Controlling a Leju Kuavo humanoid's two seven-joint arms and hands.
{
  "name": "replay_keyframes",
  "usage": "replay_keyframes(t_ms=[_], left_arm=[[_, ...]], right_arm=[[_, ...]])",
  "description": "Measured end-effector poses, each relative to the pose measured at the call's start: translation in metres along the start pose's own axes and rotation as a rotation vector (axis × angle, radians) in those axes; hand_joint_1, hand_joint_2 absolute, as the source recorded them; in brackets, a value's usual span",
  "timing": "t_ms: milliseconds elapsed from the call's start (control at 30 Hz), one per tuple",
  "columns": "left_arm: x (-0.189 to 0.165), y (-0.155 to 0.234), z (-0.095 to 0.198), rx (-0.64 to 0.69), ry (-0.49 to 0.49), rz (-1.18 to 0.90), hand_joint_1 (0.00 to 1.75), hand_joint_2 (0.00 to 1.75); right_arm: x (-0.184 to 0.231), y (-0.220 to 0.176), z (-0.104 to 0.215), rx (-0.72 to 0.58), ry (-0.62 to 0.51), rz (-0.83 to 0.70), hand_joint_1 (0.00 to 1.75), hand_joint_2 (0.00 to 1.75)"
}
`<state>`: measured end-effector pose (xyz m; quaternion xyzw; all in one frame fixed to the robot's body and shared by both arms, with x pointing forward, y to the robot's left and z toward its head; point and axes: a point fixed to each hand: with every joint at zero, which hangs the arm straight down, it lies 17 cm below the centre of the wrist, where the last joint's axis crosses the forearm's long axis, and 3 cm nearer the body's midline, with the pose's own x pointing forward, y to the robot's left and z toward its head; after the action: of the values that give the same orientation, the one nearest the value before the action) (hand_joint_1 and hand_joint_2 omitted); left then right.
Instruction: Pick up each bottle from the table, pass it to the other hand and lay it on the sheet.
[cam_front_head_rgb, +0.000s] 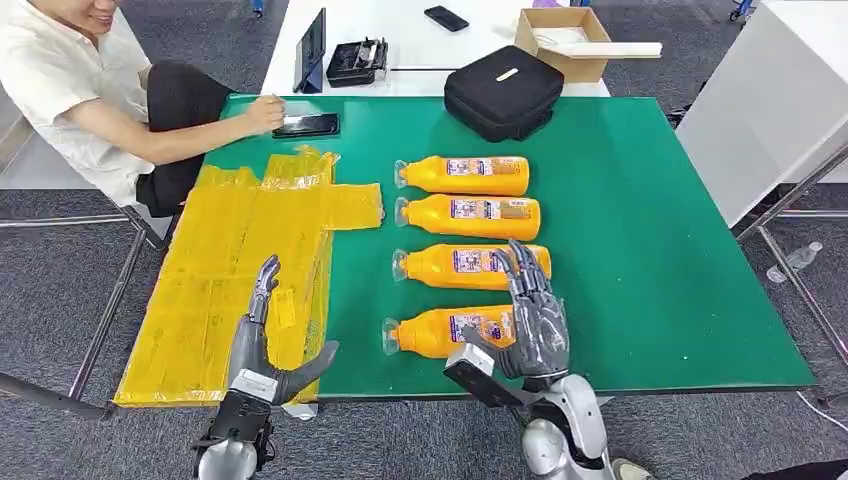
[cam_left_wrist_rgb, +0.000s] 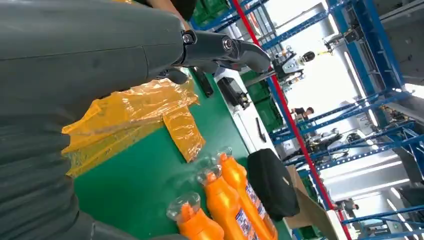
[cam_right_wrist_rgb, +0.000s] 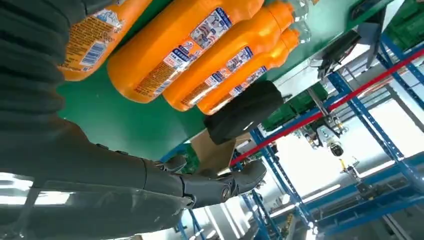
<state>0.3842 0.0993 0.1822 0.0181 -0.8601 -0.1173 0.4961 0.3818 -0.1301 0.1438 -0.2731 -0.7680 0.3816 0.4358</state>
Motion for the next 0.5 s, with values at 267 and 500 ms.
replay_keyframes(t_ms=[267,500], left_arm=[[0.000,-0.013,-0.004,-0.006,0.004,0.041,0.00,1.75],[-0.003,-0.023,-0.004,-0.024,0.020,0.049,0.00,1.75]], right_arm=[[-0.043,0.038,0.026,0.216,0.049,0.134,0.00,1.75],[-0.076,0.061,0.057,0.375,0.076,0.184,0.00,1.75]])
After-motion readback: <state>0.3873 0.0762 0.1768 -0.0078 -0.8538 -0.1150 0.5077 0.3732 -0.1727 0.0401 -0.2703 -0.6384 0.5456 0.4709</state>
